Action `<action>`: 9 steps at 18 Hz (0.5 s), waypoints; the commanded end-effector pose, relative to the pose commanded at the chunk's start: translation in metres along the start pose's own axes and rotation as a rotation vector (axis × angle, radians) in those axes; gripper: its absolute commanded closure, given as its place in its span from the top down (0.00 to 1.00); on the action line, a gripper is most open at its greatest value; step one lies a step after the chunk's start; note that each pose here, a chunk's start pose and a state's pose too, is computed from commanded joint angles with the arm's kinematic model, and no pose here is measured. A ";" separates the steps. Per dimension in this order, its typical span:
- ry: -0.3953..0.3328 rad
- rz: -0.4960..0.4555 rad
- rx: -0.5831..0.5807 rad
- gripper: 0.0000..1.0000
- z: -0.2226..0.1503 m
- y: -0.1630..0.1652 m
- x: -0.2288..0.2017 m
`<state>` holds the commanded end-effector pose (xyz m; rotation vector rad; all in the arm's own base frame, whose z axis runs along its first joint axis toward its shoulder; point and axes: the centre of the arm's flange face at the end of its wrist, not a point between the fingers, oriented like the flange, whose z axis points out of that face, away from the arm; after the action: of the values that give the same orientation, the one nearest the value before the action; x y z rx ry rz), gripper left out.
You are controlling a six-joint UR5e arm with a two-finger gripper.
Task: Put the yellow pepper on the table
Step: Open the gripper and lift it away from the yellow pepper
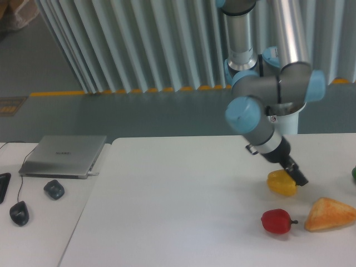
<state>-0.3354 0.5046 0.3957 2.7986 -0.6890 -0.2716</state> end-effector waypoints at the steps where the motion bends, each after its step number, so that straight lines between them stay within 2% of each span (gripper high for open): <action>1: 0.017 -0.064 0.101 1.00 -0.004 0.022 -0.022; 3: 0.034 -0.126 0.211 1.00 -0.005 0.046 -0.045; 7: 0.055 -0.030 0.232 1.00 0.016 0.065 -0.094; 9: 0.062 -0.002 0.287 1.00 0.027 0.073 -0.112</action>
<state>-0.4703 0.4901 0.4036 3.0631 -0.7645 -0.0910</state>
